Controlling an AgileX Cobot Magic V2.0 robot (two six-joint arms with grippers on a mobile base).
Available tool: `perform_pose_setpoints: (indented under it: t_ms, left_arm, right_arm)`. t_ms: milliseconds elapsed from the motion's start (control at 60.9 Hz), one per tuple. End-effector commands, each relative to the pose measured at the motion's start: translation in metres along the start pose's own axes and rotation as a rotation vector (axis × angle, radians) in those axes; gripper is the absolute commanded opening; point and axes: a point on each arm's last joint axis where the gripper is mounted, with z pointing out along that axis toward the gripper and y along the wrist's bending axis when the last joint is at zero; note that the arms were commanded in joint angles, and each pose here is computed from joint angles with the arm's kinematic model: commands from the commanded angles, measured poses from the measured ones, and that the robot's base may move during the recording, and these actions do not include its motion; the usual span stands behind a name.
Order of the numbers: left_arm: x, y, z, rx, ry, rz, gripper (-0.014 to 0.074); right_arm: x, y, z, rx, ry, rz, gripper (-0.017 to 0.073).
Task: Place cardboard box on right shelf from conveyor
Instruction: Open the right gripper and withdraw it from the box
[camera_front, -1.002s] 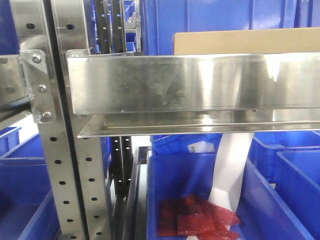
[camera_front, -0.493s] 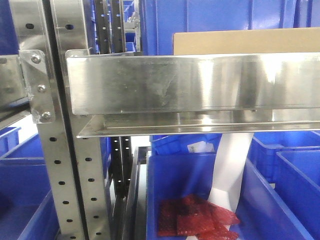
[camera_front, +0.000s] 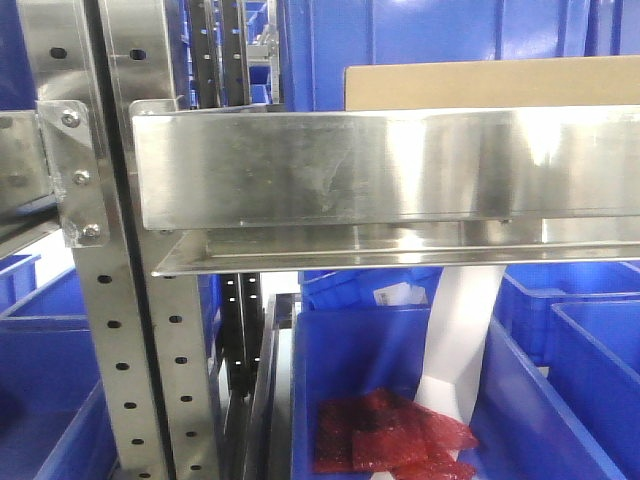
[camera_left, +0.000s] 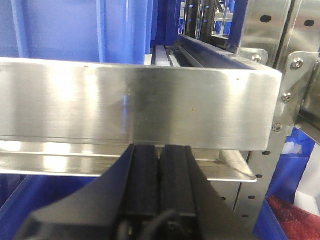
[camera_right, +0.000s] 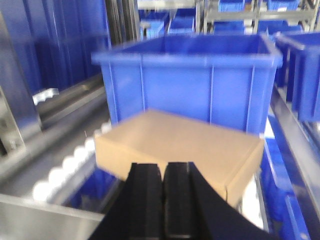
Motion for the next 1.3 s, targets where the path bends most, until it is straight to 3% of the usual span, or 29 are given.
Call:
perform_pose_setpoints:
  t_ms: [0, 246, 476, 772, 1281]
  left_arm:
    - [-0.006, 0.000, -0.001, -0.005, -0.091, -0.005, -0.0116]
    - [-0.006, 0.000, -0.001, -0.005, -0.091, -0.005, -0.0116]
    - [-0.006, 0.000, -0.001, -0.005, -0.091, -0.005, -0.0115]
    - [-0.006, 0.000, -0.001, -0.005, -0.091, -0.005, -0.0116]
    - [-0.006, 0.000, -0.001, -0.005, -0.091, -0.005, -0.0116]
  right_arm:
    - [-0.006, -0.003, -0.005, 0.021, -0.115, -0.018, 0.0050]
    - [0.048, -0.024, -0.031, 0.206, -0.218, 0.003, 0.0050]
    - [0.101, -0.030, -0.048, 0.299, -0.280, -0.006, 0.0050]
    - [0.159, -0.035, -0.046, 0.314, -0.263, -0.003, 0.0050]
    - [0.161, -0.035, -0.046, 0.315, -0.231, 0.005, 0.0050]
